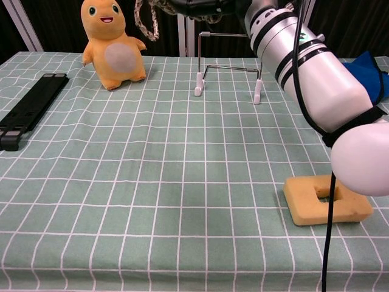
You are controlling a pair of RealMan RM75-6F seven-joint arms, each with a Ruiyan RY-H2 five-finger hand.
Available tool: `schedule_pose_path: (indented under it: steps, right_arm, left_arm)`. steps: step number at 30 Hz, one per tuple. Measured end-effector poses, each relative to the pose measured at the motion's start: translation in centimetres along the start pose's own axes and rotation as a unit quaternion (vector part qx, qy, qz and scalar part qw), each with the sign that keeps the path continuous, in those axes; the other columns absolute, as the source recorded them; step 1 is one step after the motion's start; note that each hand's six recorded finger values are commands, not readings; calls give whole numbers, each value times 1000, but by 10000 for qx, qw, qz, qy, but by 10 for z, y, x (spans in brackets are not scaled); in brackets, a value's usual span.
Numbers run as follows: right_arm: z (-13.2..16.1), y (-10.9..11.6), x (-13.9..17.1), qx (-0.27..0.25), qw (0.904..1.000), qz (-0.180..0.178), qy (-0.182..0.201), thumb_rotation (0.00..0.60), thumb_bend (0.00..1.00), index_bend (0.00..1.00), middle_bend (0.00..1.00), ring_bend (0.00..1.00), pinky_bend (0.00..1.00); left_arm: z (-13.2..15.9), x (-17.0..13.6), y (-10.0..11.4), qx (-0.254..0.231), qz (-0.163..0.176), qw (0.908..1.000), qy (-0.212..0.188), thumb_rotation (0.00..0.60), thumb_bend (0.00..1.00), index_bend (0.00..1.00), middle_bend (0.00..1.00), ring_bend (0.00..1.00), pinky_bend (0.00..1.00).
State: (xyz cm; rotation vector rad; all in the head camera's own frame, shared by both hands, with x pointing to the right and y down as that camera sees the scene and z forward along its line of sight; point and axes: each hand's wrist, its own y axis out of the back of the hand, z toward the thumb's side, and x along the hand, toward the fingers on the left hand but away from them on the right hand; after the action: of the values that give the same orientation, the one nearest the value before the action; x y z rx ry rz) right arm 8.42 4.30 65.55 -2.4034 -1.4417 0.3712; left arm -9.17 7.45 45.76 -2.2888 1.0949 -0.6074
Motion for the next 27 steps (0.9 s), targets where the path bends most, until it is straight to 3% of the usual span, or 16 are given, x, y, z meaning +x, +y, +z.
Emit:
schedule_pose_path:
  steps: [13,20,27]
  right_arm:
    - [15,-36,15,-123,9960,806,373,600,753,828,646,619,842]
    - [33,-41,37,-383,9905,1116,709,600,756,837,652,619,842]
    - [52,-32,60,-635,9859,1135,1052,600,753,841,654,620,842]
  left_arm:
    - [25,48,-9,-828,-733,9912,720,600,415,761,748,703,843]
    - [17,84,0,-1127,-659,9847,1155,600,416,761,747,703,842]
    - [-11,109,14,-1541,-532,9702,1793,600,416,760,746,703,841]
